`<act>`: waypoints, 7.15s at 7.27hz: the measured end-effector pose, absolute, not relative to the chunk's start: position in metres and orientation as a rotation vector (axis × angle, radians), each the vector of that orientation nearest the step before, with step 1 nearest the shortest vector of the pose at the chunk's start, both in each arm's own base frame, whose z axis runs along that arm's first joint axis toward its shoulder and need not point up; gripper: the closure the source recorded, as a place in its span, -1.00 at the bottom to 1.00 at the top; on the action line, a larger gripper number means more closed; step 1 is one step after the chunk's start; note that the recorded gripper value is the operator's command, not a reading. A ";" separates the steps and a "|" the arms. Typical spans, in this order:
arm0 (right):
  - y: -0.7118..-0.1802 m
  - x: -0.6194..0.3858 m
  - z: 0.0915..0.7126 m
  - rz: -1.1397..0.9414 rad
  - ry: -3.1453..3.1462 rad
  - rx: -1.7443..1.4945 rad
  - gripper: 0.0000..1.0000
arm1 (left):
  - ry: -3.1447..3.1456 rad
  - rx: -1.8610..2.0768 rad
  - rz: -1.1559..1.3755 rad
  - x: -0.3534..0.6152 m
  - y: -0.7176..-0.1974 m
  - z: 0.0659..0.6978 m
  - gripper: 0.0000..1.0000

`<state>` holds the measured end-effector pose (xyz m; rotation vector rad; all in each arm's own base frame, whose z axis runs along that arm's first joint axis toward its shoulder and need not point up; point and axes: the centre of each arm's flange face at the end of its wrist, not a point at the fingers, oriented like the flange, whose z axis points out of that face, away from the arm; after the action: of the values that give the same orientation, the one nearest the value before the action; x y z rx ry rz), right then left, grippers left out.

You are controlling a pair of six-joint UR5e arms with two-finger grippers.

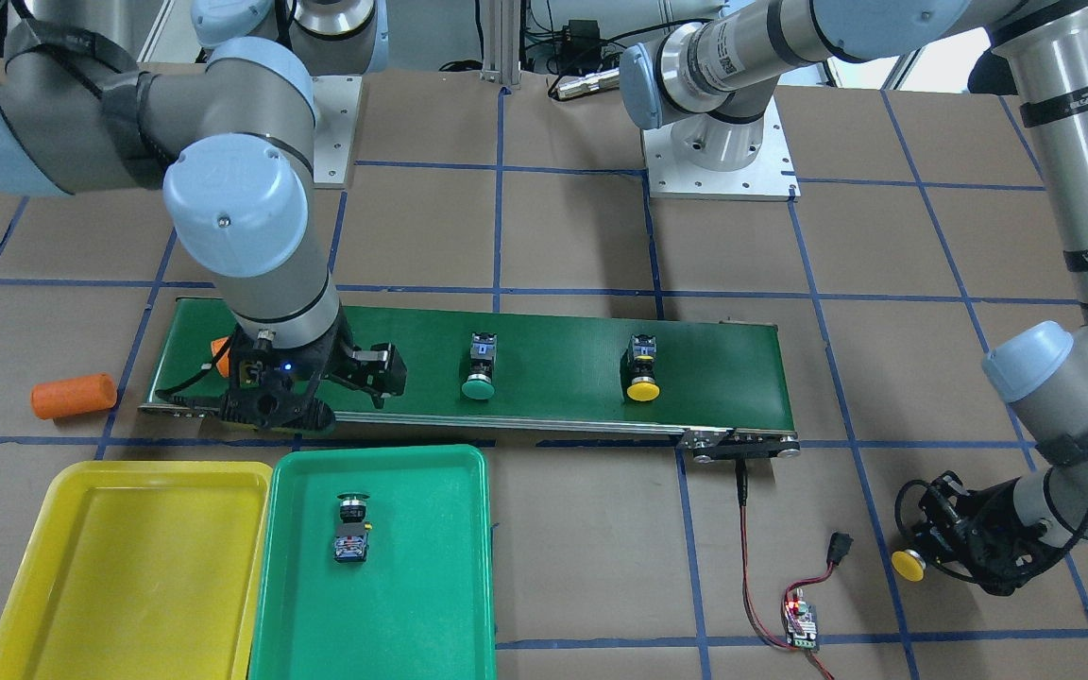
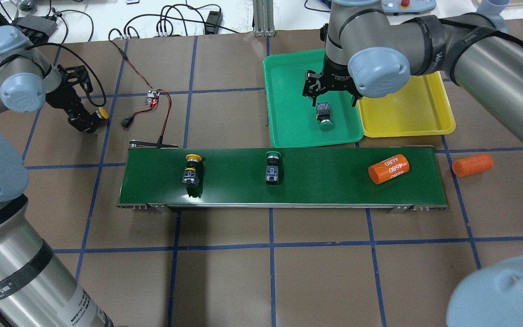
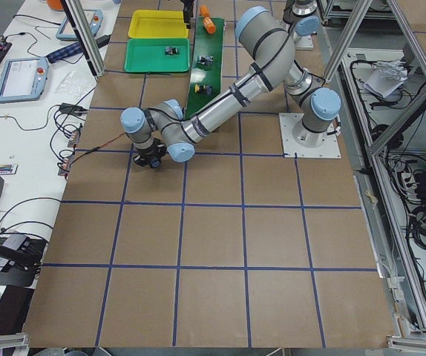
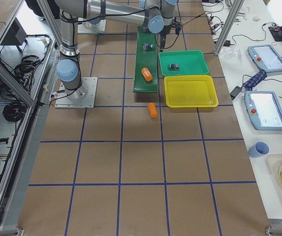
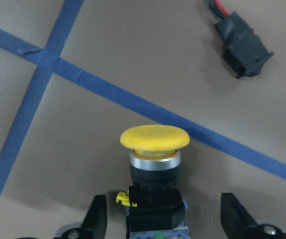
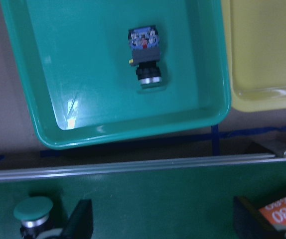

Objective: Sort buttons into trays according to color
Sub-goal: 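Grasp second green button with right gripper while left places yellow button, then lift green button toward green tray while the left gripper rises, then lower the green button into the green tray and open the right gripper, then move the right gripper over the nearer yellow button on the belt, then lower the right gripper and grasp the yellow button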

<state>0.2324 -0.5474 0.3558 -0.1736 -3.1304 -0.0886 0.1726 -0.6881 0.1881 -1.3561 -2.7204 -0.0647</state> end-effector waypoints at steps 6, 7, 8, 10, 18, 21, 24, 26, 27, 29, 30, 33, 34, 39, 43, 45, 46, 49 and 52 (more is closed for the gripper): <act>-0.501 0.299 0.304 -0.256 -3.119 -0.171 -1.00 | -3.034 -0.095 -0.309 0.020 -0.572 0.284 1.00; -0.502 0.299 0.289 -0.293 -3.103 -0.171 -0.98 | -3.053 0.017 -0.313 -0.007 -0.549 0.282 1.00; -0.503 0.296 0.278 -0.321 -3.093 -0.176 -0.87 | -3.073 0.065 -0.286 -0.032 -0.533 0.279 1.00; -0.505 0.294 0.259 -0.366 -3.076 -0.184 -0.62 | -3.090 0.084 -0.268 -0.071 -0.514 0.271 0.08; -0.533 0.252 0.282 -0.305 -3.088 -0.294 1.00 | -3.101 -0.080 -0.202 -0.102 -0.528 0.317 -1.00; -0.576 0.249 0.320 -0.094 -3.145 -0.319 1.00 | -3.132 -0.206 -0.167 -0.138 -0.510 0.401 -1.00; -0.629 0.258 0.282 0.022 -3.171 -0.264 1.00 | -3.208 -0.271 -0.049 -0.151 -0.482 0.443 -1.00; -0.639 0.260 0.262 0.049 -3.175 -0.247 0.10 | -3.203 -0.262 -0.007 -0.151 -0.475 0.454 -1.00; -0.640 0.260 0.253 0.046 -3.174 -0.240 -0.63 | -3.203 -0.261 -0.001 -0.151 -0.474 0.456 -1.00; -0.644 0.260 0.243 0.078 -3.179 -0.177 -1.00 | -3.201 -0.253 -0.015 -0.151 -0.478 0.453 -1.00; -0.644 0.260 0.243 0.086 -3.179 -0.160 -1.00 | -3.202 -0.246 -0.018 -0.149 -0.482 0.455 -1.00; -0.634 0.249 0.262 0.064 -3.173 -0.182 -1.00 | -3.205 -0.236 -0.032 -0.145 -0.480 0.461 -1.00; -0.626 0.236 0.272 0.056 -3.170 -0.207 -1.00 | -3.205 -0.236 -0.032 -0.145 -0.478 0.462 -1.00; -0.553 0.189 0.334 -0.018 -3.158 -0.302 -1.00 | -3.200 -0.238 -0.031 -0.146 -0.474 0.459 -1.00; -0.507 0.187 0.392 -0.051 -3.158 -0.298 -1.00 | -3.204 -0.238 -0.014 -0.146 -0.477 0.467 -1.00; -0.478 0.186 0.425 -0.038 -3.156 -0.299 -1.00 | -3.202 -0.242 -0.003 -0.146 -0.476 0.472 -1.00; -0.469 0.186 0.422 -0.087 -3.150 -0.303 -1.00 | -3.201 -0.247 0.003 -0.145 -0.477 0.475 -1.00; -0.452 0.201 0.386 -0.151 -3.150 -0.258 -1.00 | -3.206 -0.236 -0.010 -0.142 -0.477 0.486 -1.00; -0.469 0.236 0.347 -0.102 -3.166 -0.174 -1.00 | -3.218 -0.084 -0.037 -0.141 -0.463 0.505 -1.00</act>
<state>0.2363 -0.4690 0.3473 -0.1743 -3.1661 -0.1019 -0.1412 -0.4635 0.5051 -0.0843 -3.2184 -0.0369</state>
